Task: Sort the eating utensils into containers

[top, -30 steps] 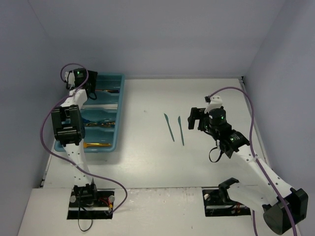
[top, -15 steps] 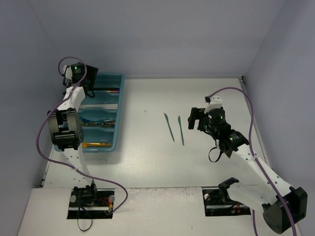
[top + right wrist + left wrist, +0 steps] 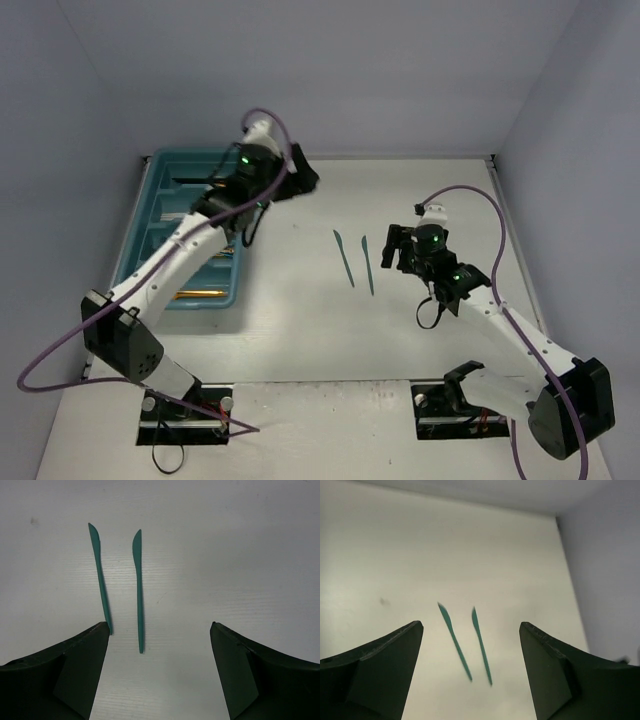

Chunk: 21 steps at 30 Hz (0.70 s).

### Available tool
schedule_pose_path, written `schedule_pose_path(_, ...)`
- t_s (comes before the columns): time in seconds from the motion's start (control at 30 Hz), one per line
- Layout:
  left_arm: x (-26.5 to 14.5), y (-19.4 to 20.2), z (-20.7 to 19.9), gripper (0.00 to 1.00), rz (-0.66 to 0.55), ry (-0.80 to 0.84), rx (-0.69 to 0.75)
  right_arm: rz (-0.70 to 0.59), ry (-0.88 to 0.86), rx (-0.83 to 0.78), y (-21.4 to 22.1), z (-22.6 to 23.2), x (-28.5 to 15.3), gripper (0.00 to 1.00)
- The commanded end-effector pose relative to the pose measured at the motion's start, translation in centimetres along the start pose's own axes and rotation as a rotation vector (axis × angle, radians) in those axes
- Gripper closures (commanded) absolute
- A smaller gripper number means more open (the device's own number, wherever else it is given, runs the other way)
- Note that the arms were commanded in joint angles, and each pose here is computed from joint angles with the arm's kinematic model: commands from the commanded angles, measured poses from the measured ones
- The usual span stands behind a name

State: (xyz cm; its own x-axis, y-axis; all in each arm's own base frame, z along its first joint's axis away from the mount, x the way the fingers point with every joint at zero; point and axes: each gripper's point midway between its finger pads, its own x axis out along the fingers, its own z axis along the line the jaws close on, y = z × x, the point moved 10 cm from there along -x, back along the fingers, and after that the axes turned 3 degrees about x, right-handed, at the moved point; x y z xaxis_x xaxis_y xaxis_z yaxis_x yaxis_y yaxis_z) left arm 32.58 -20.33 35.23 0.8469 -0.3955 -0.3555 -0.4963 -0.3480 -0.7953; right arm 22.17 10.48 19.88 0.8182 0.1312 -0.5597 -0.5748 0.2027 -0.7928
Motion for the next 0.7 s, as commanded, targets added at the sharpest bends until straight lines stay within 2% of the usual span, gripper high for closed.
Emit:
schedule_pose_path(0.0,0.6,7.5,-1.5,0.25,0.159,-0.076,0.188,-0.109,0.061,0.086,-0.7,-0.7,-0.7,0.21)
schedule_pose_path(0.13,2.5,12.0,-3.7,0.25,0.234,-0.099,0.229,-0.134,0.056,0.117,-0.2,-1.3,-1.6,0.21)
schedule_pose_path(0.3,5.9,15.8,-4.3,0.25,0.285,-0.163,0.240,-0.153,0.048,0.167,0.7,-2.0,-3.0,0.21)
schedule_pose_path(0.67,11.3,20.2,-3.7,0.28,0.352,-0.234,0.242,-0.155,0.057,0.198,2.0,-3.0,-4.6,0.21)
